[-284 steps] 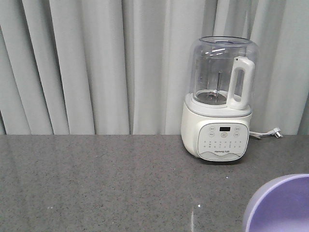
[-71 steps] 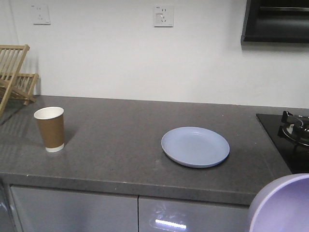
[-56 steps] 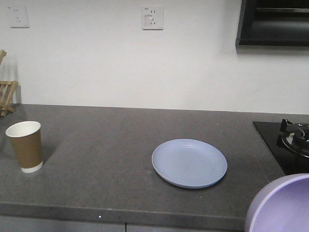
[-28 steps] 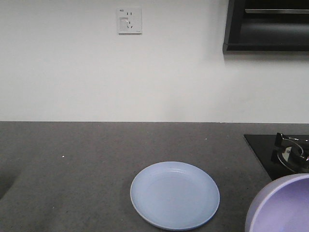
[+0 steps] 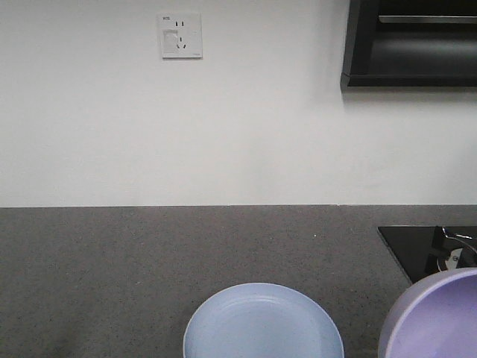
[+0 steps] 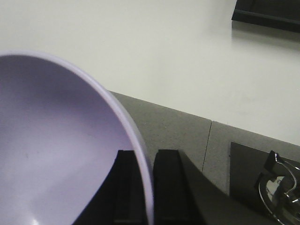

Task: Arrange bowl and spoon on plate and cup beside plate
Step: 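Lower the lavender bowl onto the plate and open the right gripper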

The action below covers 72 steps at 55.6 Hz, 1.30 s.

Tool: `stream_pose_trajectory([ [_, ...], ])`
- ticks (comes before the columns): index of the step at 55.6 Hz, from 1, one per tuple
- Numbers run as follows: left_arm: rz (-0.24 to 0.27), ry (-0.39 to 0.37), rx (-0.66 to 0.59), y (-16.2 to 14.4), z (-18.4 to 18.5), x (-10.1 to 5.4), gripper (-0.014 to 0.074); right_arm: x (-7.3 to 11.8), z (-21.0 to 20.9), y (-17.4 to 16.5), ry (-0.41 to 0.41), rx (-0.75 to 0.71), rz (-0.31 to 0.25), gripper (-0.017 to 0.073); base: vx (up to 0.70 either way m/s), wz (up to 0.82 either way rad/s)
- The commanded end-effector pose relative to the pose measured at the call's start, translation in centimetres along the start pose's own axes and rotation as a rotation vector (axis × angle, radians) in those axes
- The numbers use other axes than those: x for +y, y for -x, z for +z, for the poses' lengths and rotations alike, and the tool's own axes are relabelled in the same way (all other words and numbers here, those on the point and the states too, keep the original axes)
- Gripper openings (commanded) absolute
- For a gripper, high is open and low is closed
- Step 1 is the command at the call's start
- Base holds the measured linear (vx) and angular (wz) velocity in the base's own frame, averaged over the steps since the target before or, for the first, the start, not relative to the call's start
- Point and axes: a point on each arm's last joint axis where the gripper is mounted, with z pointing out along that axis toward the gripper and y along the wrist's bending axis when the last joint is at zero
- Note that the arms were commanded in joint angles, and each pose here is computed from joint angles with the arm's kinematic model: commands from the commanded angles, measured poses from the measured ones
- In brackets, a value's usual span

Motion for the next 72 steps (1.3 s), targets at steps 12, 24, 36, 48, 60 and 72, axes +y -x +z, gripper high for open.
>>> stream_pose_trajectory([
  [12, -0.015, 0.008, -0.097, 1.6, -0.2, 0.1, 0.0000, -0.5, -0.2, 1.4, -0.041, -0.086, 0.015, -0.0008, 0.08, 0.02],
  [24, -0.015, 0.008, -0.097, 1.6, -0.2, 0.1, 0.0000, -0.5, -0.2, 1.4, -0.042, -0.087, 0.015, -0.0008, 0.02, 0.01],
  [36, -0.015, 0.008, -0.097, 1.6, -0.2, 0.1, 0.0000, -0.4, -0.2, 1.4, -0.034, -0.094, 0.035, -0.0008, 0.00, 0.00],
  [48, -0.015, 0.008, -0.097, 1.6, -0.2, 0.1, 0.0000, -0.5, 0.5, 1.6, -0.018, -0.110, 0.157, -0.0008, 0.00, 0.00],
  [60, -0.012, 0.015, -0.127, 2.0, -0.3, 0.2, 0.0000, -1.3, 7.2, 0.5, 0.074, 0.215, 0.291, -0.0008, 0.00, 0.00],
  [72, -0.013, 0.020, -0.145, 2.1, -0.4, 0.2, 0.0000, -2.3, 15.9, 0.4, 0.217, 0.516, 0.329, -0.0008, 0.00, 0.00],
])
